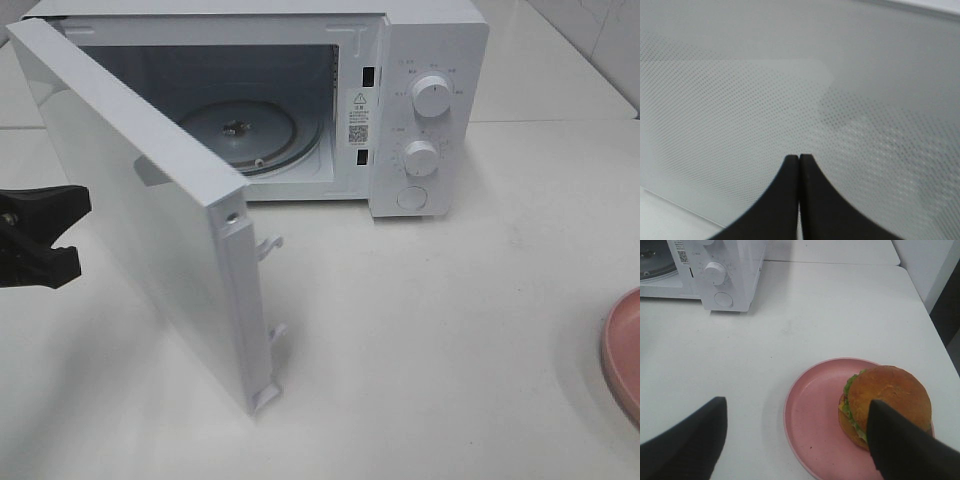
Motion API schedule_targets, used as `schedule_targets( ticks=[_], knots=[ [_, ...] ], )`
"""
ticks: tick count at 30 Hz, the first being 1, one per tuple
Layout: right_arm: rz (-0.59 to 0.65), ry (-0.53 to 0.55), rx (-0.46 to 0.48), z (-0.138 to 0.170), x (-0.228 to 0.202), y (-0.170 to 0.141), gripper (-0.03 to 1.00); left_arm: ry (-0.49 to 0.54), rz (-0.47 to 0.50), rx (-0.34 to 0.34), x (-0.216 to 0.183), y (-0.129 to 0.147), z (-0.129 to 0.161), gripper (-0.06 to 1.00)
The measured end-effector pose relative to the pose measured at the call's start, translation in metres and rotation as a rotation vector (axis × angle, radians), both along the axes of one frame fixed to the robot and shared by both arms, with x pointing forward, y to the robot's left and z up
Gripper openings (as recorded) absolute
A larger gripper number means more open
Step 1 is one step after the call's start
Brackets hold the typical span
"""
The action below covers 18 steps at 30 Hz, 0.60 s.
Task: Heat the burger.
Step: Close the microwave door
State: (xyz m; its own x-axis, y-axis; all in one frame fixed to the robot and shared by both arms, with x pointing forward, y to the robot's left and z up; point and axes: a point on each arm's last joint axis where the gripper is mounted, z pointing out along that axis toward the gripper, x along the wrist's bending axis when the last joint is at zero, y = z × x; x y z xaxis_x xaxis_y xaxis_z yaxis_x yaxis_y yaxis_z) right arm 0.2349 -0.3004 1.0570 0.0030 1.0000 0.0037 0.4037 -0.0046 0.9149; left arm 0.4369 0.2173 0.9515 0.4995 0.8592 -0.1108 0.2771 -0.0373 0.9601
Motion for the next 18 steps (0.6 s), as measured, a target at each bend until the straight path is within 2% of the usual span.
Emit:
schedule_targets(
  ticks=[11, 13, 16, 18],
  knots=[
    [0.0, 0.0, 0.0, 0.0, 0.0, 0.0, 0.76, 0.004, -0.02, -0.021, 0.006, -0.026, -0.003, 0.0],
    [0.0, 0.0, 0.0, 0.0, 0.0, 0.0, 0.76, 0.001, -0.03, -0.027, 0.013, -0.042, -0.003, 0.0],
    [0.0, 0.0, 0.0, 0.0, 0.0, 0.0, 0.76, 0.004, -0.031, -0.028, 0.015, -0.045, -0.004, 0.0],
    [0.0, 0.0, 0.0, 0.0, 0.0, 0.0, 0.76, 0.008, -0.039, -0.044, 0.022, -0.061, -0.005, 0.0]
  ],
)
